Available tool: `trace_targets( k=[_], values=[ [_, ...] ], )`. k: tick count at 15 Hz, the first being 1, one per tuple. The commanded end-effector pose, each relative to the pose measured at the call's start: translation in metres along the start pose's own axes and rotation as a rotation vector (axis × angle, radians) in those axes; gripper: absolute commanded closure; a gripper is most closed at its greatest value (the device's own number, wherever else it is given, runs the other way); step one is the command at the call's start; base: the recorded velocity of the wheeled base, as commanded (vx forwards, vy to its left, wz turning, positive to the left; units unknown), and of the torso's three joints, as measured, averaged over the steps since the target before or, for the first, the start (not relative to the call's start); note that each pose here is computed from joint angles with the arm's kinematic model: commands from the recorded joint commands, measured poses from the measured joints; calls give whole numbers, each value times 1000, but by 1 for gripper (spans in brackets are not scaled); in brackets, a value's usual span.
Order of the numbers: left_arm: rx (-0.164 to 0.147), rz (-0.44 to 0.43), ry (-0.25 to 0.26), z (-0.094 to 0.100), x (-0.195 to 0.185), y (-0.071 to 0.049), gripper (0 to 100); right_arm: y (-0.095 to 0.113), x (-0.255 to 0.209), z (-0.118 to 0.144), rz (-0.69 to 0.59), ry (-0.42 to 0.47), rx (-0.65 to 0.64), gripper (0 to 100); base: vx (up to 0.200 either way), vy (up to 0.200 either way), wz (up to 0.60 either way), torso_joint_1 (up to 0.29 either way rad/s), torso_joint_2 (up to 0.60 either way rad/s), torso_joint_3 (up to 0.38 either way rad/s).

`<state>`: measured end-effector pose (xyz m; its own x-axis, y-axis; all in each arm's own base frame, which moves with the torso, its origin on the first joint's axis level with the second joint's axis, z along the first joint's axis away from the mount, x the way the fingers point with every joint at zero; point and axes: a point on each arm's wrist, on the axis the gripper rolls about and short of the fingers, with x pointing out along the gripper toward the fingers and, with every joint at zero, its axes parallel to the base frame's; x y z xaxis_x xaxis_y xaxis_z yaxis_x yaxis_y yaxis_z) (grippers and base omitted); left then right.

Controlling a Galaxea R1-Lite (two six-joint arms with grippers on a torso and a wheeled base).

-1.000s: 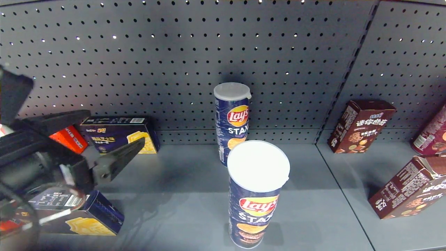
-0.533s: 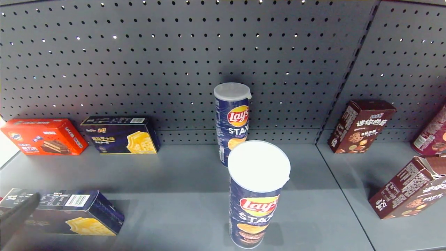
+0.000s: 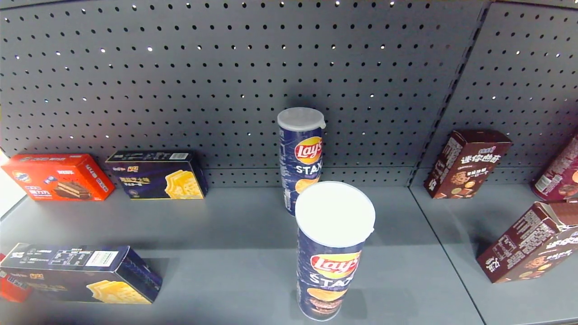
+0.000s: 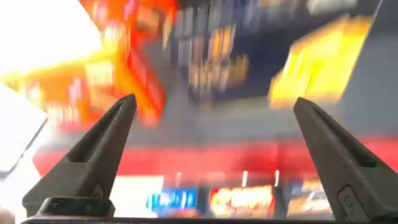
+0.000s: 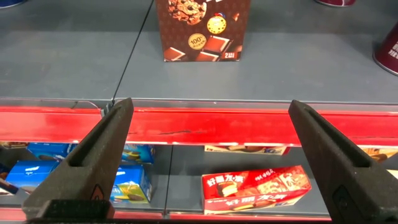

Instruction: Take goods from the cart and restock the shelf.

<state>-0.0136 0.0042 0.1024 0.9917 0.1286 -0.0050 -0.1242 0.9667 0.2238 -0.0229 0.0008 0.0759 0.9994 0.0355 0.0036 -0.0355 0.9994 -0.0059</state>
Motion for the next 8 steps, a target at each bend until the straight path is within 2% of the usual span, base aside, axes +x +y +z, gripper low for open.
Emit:
trace_targets(
  k=[1,3,4,8],
  values=[
    [-10,-68,-82,-20,-10,-7,0,0,0,0,1,1,0,0,0,0,0,0,0,0],
    [-30,-181,-102,-20,-10,-9,0,0,0,0,1,-1,0,0,0,0,0,0,0,0],
    [-47,-235,-91,-21,-10,-11,0,0,0,0,1,-1,0,0,0,0,0,0,0,0],
    [-73,-239,-49,-25,-10,-12,0,0,0,0,1,1,0,0,0,0,0,0,0,0]
  ],
)
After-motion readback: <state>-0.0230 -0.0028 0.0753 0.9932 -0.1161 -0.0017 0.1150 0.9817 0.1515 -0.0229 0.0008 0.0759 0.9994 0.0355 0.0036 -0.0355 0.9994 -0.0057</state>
